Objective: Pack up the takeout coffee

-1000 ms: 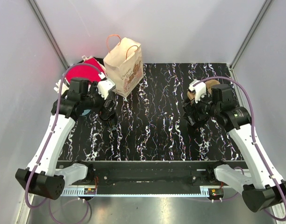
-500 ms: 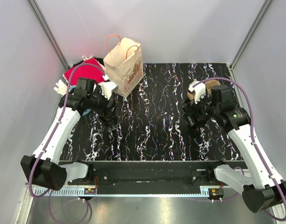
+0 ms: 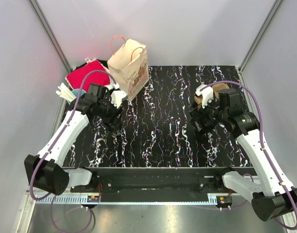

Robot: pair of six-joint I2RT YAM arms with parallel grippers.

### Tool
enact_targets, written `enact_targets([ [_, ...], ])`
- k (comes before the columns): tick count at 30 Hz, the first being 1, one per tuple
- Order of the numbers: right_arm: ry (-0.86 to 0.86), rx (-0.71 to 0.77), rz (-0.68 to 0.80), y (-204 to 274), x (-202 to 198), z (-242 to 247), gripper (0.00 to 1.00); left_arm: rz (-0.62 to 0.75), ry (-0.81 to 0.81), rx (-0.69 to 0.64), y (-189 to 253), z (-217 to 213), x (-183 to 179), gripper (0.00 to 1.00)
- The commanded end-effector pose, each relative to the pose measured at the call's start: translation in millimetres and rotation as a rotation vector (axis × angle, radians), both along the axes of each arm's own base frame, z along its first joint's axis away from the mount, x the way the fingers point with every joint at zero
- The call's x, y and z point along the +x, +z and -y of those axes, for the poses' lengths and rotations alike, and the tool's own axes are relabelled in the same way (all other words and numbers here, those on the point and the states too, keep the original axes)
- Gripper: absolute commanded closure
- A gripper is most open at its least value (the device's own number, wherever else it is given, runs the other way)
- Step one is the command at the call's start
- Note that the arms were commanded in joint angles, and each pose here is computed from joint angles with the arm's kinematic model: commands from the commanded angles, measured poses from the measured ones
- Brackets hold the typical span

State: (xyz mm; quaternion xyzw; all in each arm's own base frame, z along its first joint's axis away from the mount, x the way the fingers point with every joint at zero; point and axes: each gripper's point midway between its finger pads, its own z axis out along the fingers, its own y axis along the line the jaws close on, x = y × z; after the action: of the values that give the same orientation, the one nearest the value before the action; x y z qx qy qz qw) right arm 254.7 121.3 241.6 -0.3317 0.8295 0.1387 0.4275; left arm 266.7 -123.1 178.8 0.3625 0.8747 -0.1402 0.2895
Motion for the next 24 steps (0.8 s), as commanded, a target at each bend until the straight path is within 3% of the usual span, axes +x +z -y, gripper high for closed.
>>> enact_targets([
  [1,0.011,0.015,0.057,11.0,5.3,-1.5,0.0,0.005,0.009,0.045,-10.6,-0.5,4.6,0.45],
  [11,0.01,0.017,0.055,10.8,4.9,-1.5,0.0,0.001,0.005,0.072,-16.8,1.5,5.5,0.55],
  [17,0.01,0.017,0.058,11.1,5.0,-1.7,0.0,-0.011,0.007,0.077,-21.3,0.8,5.6,0.7],
  [24,0.007,0.017,0.062,11.6,4.6,-0.9,0.0,-0.01,0.003,0.077,-21.5,1.6,5.8,0.74],
])
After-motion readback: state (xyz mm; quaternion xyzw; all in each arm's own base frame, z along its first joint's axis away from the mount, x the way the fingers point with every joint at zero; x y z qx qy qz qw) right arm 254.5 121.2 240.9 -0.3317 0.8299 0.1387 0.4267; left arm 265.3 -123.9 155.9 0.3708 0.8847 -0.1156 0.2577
